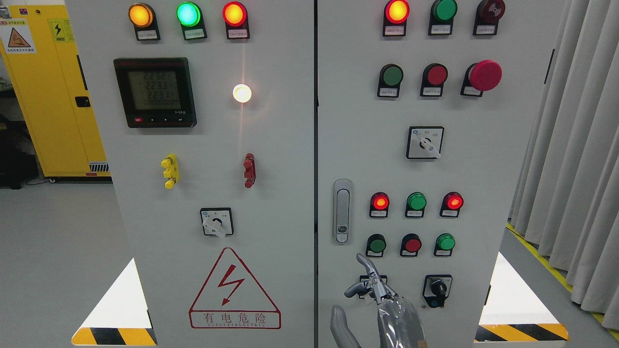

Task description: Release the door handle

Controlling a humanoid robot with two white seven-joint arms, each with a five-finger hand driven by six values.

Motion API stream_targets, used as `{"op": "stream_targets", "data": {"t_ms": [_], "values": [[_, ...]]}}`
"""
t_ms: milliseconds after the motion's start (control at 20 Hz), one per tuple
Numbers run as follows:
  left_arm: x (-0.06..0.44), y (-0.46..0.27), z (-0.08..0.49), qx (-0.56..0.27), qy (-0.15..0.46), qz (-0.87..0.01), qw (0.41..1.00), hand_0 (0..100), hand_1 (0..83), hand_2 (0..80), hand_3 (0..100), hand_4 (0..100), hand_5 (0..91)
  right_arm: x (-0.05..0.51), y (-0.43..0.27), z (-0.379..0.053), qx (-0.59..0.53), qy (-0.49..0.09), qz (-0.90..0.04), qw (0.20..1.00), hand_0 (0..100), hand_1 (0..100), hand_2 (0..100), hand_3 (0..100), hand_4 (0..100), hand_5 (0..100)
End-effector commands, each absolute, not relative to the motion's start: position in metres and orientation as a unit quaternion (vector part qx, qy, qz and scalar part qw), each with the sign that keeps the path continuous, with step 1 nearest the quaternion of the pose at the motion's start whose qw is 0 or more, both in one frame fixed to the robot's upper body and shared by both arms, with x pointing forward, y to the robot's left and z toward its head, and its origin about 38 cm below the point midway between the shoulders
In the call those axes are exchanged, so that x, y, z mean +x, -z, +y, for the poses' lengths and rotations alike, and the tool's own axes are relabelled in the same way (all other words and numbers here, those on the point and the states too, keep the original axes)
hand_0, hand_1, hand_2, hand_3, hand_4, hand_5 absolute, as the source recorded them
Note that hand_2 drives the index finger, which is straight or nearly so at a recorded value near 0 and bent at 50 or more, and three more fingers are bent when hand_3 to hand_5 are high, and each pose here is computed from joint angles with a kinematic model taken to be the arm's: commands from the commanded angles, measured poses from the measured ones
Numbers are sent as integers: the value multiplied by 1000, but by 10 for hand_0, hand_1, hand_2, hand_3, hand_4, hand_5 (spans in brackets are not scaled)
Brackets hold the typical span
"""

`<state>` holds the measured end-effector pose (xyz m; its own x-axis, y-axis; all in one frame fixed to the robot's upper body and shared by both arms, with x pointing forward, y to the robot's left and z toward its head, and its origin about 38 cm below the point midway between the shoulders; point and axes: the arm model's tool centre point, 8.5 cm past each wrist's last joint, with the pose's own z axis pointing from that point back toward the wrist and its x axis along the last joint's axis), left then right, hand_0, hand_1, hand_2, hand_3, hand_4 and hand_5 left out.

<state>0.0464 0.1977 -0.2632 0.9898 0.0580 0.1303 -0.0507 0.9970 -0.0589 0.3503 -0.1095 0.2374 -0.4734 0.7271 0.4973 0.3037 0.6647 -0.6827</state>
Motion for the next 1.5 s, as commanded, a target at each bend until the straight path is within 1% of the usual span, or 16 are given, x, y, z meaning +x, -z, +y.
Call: {"op": "stream_targets", "data": {"t_ms": [0,200,551,902,1102,1453], "values": [[46,263,198,-28,-27,-66,997,120,556,0,0,0,0,371,-239,-101,-437,-324,-764,347,608,457,0,1000,1000,1000],[46,263,198,-28,-27,-66,997,120,556,0,0,0,0,376,-236,-92,-454,-326,-749,356,604,452,0,1000,1000,1000],[46,263,198,-28,-27,-66,997,120,556,0,0,0,0,383,-227,-84,-466,-350,-734,349,625,442,0,1000,1000,1000],[46,263,198,-28,-27,-66,997,120,556,0,0,0,0,394,-231,-84,-473,-351,-731,346,650,422,0,1000,1000,1000],[46,263,198,-28,-27,-66,997,120,556,0,0,0,0,400,-233,-88,-489,-340,-719,358,649,417,0,1000,1000,1000],[46,263,198,-28,-27,-66,997,120,556,0,0,0,0,402,-231,-88,-489,-344,-716,360,649,411,0,1000,1000,1000]]}}
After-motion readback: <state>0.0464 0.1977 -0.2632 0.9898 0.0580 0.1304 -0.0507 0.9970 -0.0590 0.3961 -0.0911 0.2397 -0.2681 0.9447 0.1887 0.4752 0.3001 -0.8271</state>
